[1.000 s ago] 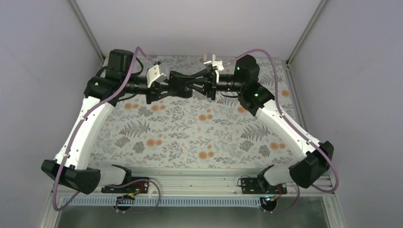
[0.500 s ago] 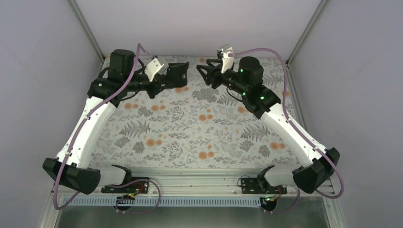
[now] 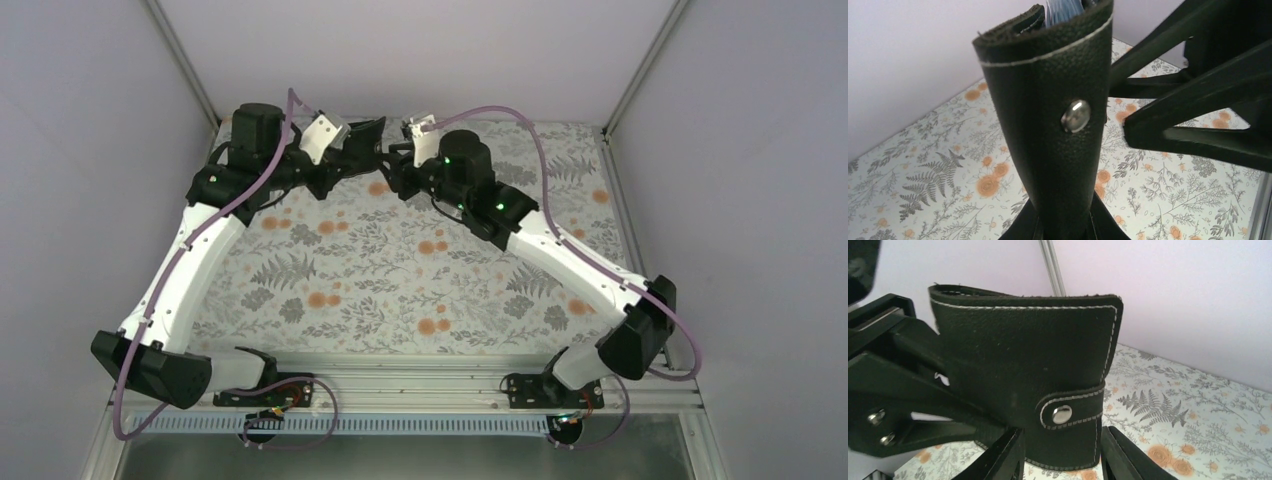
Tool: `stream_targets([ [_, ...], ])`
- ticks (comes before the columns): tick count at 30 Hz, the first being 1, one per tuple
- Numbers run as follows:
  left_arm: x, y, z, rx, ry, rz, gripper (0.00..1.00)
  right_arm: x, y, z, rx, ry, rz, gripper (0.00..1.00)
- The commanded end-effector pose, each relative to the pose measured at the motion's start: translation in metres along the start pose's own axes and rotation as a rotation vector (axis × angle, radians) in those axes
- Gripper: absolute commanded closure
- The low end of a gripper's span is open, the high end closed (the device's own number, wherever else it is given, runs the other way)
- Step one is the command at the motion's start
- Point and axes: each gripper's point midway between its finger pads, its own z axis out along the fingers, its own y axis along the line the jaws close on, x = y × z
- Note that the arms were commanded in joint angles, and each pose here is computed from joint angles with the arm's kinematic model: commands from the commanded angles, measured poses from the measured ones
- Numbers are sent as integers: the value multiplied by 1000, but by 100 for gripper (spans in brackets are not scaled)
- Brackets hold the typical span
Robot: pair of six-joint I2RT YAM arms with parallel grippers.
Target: Take the credit cards out of the card holder
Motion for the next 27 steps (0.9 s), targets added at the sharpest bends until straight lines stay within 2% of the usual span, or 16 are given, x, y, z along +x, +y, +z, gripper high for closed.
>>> stream_targets([
  [1, -6, -1, -1, 5, -28, 2, 98, -23, 2, 9, 20, -55, -2, 58],
  [4, -6, -5, 0, 31, -27, 5, 98, -20, -5, 21, 62, -34, 0, 63],
  [12, -7, -16, -3, 84, -36, 15, 98, -15, -22, 36, 144, -28, -18, 95],
  [16, -9, -16, -6, 77, -40, 22, 98, -6, -41, 35, 220, -12, -3, 96],
  [23, -11, -23, -15, 88, -46, 63, 98, 19, -151, -8, 451, 6, 99, 96],
  [25, -10, -24, -16, 92, -44, 68, 98, 27, -177, -23, 472, 19, 125, 96],
  [27, -7, -25, -15, 103, -39, 70, 98, 35, -184, -30, 420, 54, 109, 96],
])
